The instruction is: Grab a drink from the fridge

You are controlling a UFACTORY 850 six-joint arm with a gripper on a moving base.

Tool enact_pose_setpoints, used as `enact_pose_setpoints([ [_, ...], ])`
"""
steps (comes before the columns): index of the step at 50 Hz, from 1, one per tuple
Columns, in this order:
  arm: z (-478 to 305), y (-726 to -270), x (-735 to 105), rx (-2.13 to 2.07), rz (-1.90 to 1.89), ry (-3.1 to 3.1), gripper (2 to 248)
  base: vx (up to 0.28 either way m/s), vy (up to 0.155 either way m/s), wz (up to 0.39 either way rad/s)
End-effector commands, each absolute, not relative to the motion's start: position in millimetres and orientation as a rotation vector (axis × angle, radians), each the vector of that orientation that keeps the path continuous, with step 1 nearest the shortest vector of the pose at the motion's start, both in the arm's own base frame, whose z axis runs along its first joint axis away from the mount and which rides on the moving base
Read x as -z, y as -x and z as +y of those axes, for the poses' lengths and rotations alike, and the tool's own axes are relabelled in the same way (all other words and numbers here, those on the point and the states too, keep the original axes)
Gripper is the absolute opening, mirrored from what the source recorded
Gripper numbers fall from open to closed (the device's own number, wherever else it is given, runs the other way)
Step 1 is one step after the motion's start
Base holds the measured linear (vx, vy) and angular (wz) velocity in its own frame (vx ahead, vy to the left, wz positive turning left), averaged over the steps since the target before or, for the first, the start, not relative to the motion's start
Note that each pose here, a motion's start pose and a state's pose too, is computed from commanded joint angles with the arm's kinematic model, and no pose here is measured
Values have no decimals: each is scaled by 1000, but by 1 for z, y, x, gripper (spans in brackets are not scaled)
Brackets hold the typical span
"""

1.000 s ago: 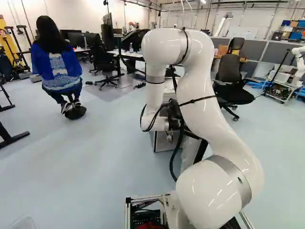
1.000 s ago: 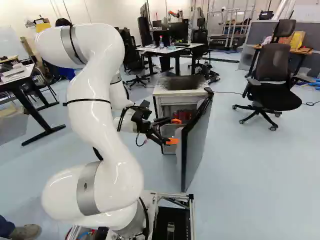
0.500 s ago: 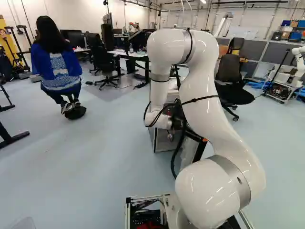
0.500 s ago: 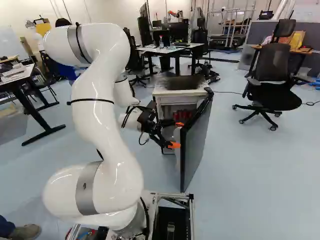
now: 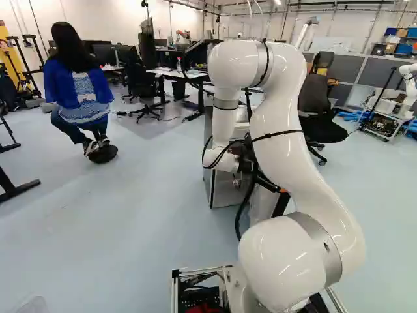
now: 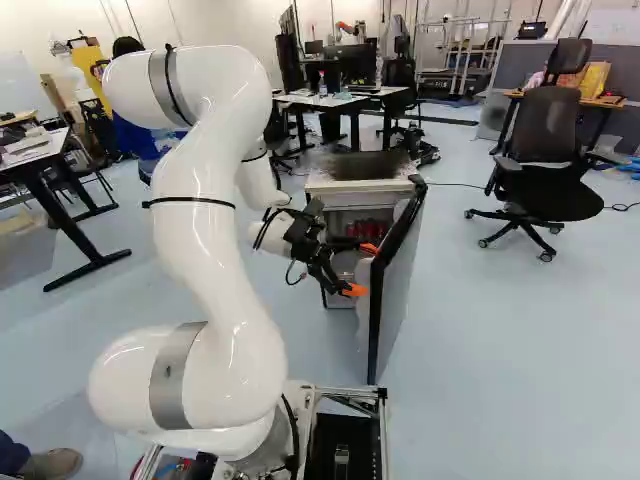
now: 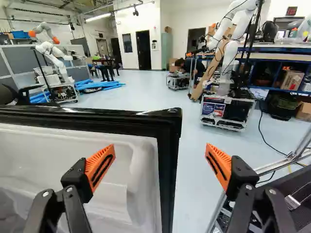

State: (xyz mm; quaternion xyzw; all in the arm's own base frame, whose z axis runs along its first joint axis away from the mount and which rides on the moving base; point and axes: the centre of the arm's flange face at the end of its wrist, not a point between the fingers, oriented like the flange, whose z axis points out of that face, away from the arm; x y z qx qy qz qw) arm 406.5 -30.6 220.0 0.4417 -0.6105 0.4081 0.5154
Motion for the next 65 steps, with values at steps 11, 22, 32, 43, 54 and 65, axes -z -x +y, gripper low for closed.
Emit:
enact_pose_setpoints([
  [11,-50,-417,-223,-961,-1509,-1012,247,0,0,0],
  [22,-72,-428,-226,-940,-1554,-957,247,0,0,0],
  [32,-93,-437,-229,-922,-1594,-906,247,0,0,0],
  [43,-116,-446,-232,-905,-1634,-850,247,0,0,0],
  [54,-140,-455,-235,-890,-1672,-795,247,0,0,0],
  [65,-163,-463,-238,-877,-1707,-740,247,0,0,0],
])
